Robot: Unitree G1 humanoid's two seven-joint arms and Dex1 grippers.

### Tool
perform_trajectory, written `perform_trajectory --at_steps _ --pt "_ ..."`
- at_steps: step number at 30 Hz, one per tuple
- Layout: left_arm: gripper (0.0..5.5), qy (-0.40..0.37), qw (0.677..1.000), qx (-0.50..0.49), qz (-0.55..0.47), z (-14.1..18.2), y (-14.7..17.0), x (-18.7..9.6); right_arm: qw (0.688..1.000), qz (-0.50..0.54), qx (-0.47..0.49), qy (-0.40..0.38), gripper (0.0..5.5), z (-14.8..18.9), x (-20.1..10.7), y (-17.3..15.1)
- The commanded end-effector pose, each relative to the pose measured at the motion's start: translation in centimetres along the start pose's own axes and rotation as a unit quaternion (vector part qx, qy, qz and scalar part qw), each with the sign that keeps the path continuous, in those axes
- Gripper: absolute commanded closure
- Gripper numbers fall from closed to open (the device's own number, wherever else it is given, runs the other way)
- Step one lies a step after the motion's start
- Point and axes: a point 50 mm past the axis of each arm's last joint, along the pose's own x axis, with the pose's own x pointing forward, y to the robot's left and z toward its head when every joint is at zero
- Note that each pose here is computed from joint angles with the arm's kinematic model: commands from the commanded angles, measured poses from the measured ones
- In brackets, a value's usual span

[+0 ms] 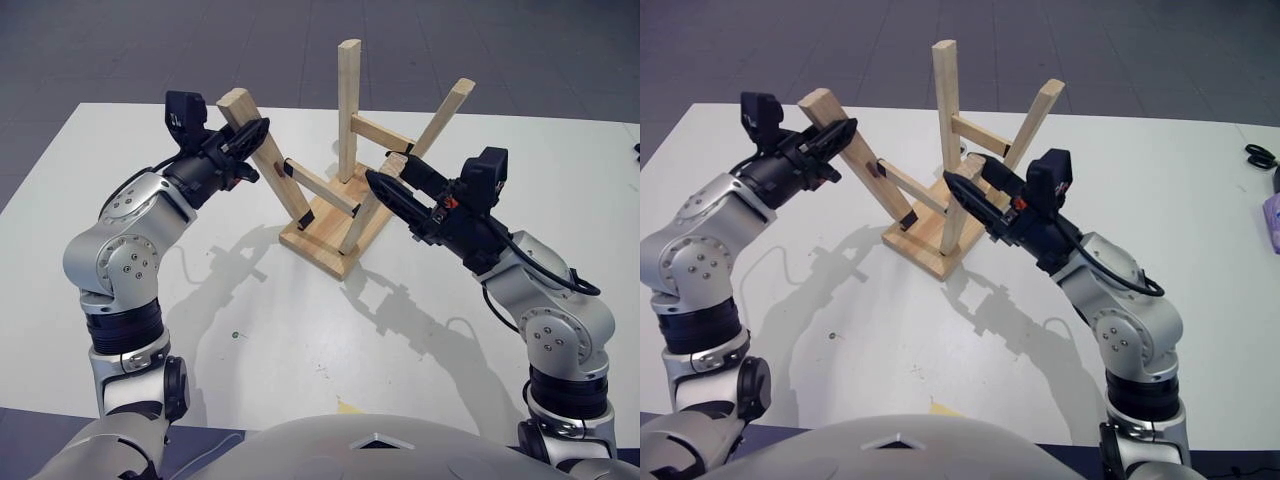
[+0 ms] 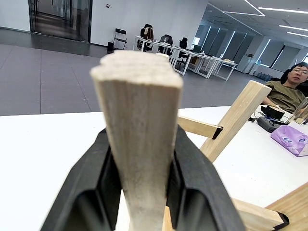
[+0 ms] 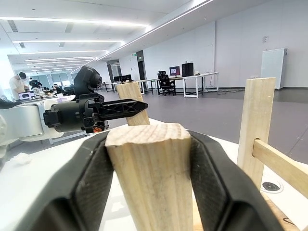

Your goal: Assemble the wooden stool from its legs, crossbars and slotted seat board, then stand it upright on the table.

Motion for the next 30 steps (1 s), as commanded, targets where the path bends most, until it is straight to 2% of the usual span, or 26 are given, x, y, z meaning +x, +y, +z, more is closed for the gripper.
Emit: perform_trajectory --at_steps 1,13,19,30 --pt "4.46 0.026 1.000 0.008 0.002 -0.8 0.1 0.0 1.000 -0.010 0.009 0.019 3.25 -0.8 0.0 -0.2" --pt "4.46 0.060 0.997 0.046 -0.002 -0.9 0.3 -0.6 1.000 -0.018 0.000 0.020 3.28 -0.8 -0.2 -0.3" --pt "4.46 0.062 0.998 0.031 0.011 -1.8 0.1 0.2 1.000 -0.004 0.005 0.015 3.28 -0.8 -0.1 0.2" --pt "4.46 0.053 0.997 0.042 0.035 -1.3 0.9 0.5 0.992 0.006 -0.064 0.105 3.35 -2.3 -0.7 -0.2"
